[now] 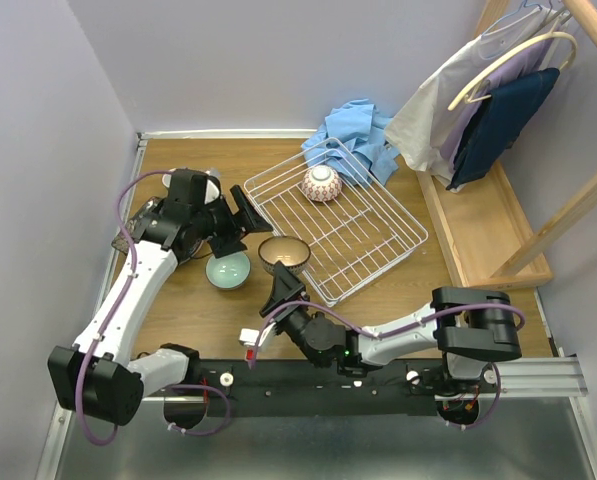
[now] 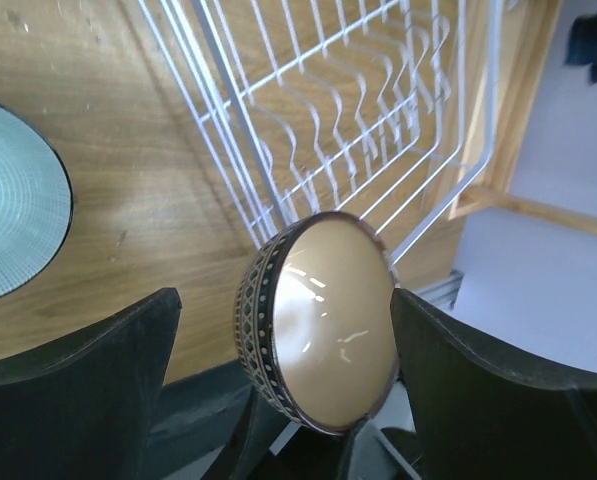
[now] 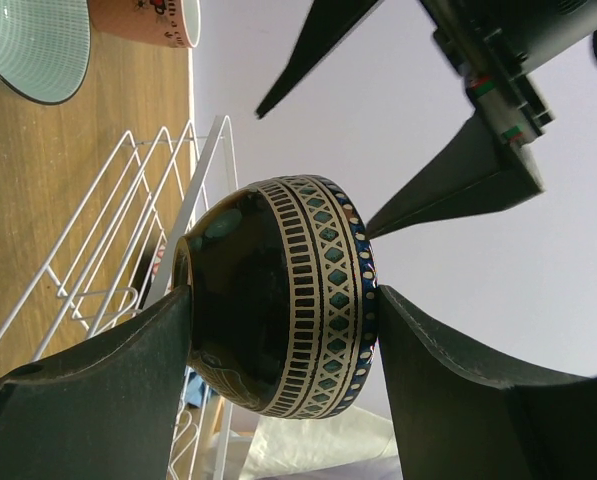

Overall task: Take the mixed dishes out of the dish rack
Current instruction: Place the bowl at the center of the board.

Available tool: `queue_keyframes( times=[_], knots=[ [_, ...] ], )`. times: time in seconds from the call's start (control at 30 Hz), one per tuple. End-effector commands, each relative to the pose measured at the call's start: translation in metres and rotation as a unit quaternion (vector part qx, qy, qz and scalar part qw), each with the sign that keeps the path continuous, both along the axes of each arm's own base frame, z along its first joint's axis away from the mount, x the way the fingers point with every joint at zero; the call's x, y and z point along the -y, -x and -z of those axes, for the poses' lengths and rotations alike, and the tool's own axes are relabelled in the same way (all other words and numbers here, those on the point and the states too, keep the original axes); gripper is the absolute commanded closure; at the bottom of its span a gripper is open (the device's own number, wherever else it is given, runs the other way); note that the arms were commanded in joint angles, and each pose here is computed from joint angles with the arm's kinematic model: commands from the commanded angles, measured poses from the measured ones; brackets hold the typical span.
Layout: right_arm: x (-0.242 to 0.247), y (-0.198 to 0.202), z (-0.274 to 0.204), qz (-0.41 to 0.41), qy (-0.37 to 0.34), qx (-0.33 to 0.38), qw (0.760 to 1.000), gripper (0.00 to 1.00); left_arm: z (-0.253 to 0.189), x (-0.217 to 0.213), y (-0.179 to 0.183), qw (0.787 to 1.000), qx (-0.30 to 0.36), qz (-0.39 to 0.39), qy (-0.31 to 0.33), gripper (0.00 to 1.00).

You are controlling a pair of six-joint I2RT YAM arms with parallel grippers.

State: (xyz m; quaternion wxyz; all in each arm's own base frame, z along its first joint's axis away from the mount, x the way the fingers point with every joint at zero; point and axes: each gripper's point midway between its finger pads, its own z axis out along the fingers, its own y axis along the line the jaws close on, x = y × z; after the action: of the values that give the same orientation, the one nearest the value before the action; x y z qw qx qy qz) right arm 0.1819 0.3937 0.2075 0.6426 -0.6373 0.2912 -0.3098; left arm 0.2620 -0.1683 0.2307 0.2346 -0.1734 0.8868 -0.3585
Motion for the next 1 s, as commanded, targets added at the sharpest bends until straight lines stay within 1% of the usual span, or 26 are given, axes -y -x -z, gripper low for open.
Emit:
queue_keyframes(
  times=[0.0,0.1,0.13,0.2,0.3,0.33,0.37,0.5,0.53,0.6,0.7,0.73,0.8,0.83,0.9,0.93,0.97],
  knots=[
    [-0.003,0.005,-0.024,0.006,-0.044,0.013,0.999,0.87,0.022,0.009,0.033,0.995,-0.057,0.077,-0.036,0.09],
    [-0.006,0.006,-0.022,0.005,-0.042,0.013,0.999,0.87,0.032,0.010,0.040,0.991,-0.074,0.093,-0.058,0.12],
    [-0.006,0.007,-0.021,0.005,-0.040,0.014,0.999,0.87,0.034,0.010,0.041,0.990,-0.074,0.097,-0.064,0.16],
    [-0.007,0.008,-0.021,0.005,-0.041,0.014,0.999,0.87,0.038,0.010,0.042,0.989,-0.079,0.100,-0.071,0.18],
    [-0.008,0.009,-0.016,0.005,-0.035,0.013,0.999,0.87,0.039,0.011,0.044,0.988,-0.082,0.107,-0.075,0.24],
    [-0.008,0.010,-0.015,0.005,-0.035,0.012,0.999,0.87,0.039,0.012,0.045,0.988,-0.081,0.110,-0.077,0.30],
    [-0.008,0.010,-0.014,0.005,-0.033,0.013,0.999,0.87,0.040,0.012,0.046,0.987,-0.082,0.114,-0.078,0.32],
    [-0.009,0.013,-0.011,0.003,-0.028,0.013,1.000,0.87,0.047,0.014,0.049,0.985,-0.091,0.121,-0.083,0.45],
    [-0.010,0.014,-0.012,0.002,-0.029,0.014,0.999,0.87,0.048,0.014,0.050,0.985,-0.092,0.123,-0.083,0.52],
    [-0.011,0.015,-0.012,0.000,-0.027,0.015,1.000,0.87,0.051,0.015,0.051,0.984,-0.095,0.127,-0.084,0.54],
    [-0.011,0.016,-0.012,-0.002,-0.026,0.017,1.000,0.87,0.054,0.018,0.054,0.982,-0.101,0.136,-0.084,0.62],
    [-0.012,0.017,-0.013,-0.003,-0.025,0.018,1.000,0.87,0.054,0.019,0.055,0.982,-0.100,0.138,-0.084,0.68],
    [-0.012,0.017,-0.012,-0.004,-0.025,0.018,1.000,0.87,0.055,0.020,0.055,0.981,-0.101,0.142,-0.084,0.75],
    [-0.012,0.018,-0.012,-0.005,-0.026,0.018,0.999,0.87,0.055,0.021,0.056,0.981,-0.102,0.145,-0.084,0.84],
    [-0.011,0.017,-0.012,-0.003,-0.027,0.017,0.999,0.86,0.053,0.021,0.054,0.981,-0.097,0.142,-0.084,0.96],
    [-0.010,0.017,-0.014,-0.002,-0.032,0.015,0.999,0.81,0.049,0.020,0.050,0.983,-0.088,0.135,-0.090,1.00],
    [-0.009,0.017,-0.013,-0.001,-0.033,0.015,0.999,0.77,0.046,0.020,0.048,0.983,-0.082,0.134,-0.091,1.00]
  ],
)
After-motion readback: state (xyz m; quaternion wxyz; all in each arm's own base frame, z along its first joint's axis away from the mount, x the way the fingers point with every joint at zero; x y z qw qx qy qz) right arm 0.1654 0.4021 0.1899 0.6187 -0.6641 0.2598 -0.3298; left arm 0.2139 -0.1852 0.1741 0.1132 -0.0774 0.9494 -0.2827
